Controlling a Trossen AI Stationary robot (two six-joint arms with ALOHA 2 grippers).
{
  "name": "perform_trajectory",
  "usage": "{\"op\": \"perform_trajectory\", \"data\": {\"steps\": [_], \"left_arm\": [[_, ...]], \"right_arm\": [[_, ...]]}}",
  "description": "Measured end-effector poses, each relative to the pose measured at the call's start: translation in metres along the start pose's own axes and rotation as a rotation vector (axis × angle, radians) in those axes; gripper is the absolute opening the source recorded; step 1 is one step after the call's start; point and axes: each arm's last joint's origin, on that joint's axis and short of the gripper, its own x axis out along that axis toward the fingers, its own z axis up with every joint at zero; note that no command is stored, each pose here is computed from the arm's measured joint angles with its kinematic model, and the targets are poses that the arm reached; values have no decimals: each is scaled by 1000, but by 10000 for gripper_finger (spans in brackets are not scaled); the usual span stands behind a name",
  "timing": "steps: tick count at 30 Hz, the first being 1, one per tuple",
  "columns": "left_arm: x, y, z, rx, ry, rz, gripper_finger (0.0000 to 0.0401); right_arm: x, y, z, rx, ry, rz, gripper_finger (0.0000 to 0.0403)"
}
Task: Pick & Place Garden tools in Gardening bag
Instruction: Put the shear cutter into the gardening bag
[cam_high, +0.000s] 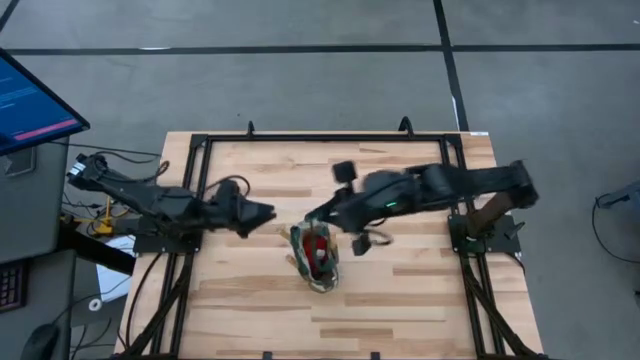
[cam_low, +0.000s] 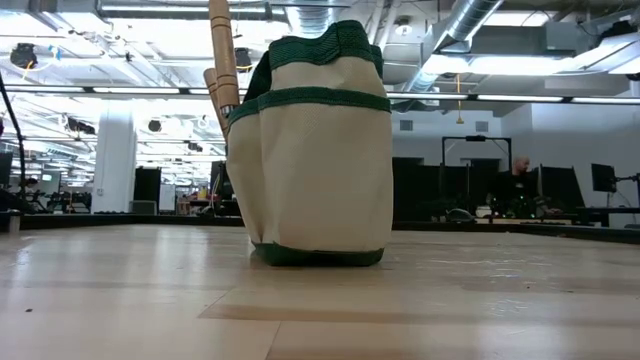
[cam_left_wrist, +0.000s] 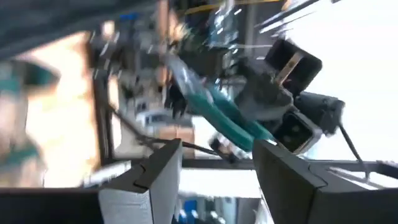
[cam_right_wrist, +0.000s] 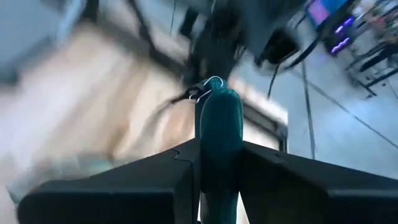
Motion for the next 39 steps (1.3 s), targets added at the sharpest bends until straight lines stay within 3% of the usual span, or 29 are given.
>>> {"op": "perform_trajectory", "data": {"steps": [5,8,14,25,32,39], "left_arm": [[-5,-10,5,152,-55,-68,189],[-6,-12,5,219,-59,-84,184],[-5,-12,2,279,0,-101,177],[-5,-12,1,310,27,-110,175],[-4,-11,3,353,-65,-83,175],[-1,-9,3,404,-108,-58,175]], "right_arm": [[-50,-8,19,244,-214,-15,63],[-69,1,29,339,-297,-14,63],[-83,56,55,399,-364,-9,63],[-55,204,63,477,-230,-132,63],[-43,230,45,514,-165,-118,63],[-25,267,17,642,-324,-88,63]]}}
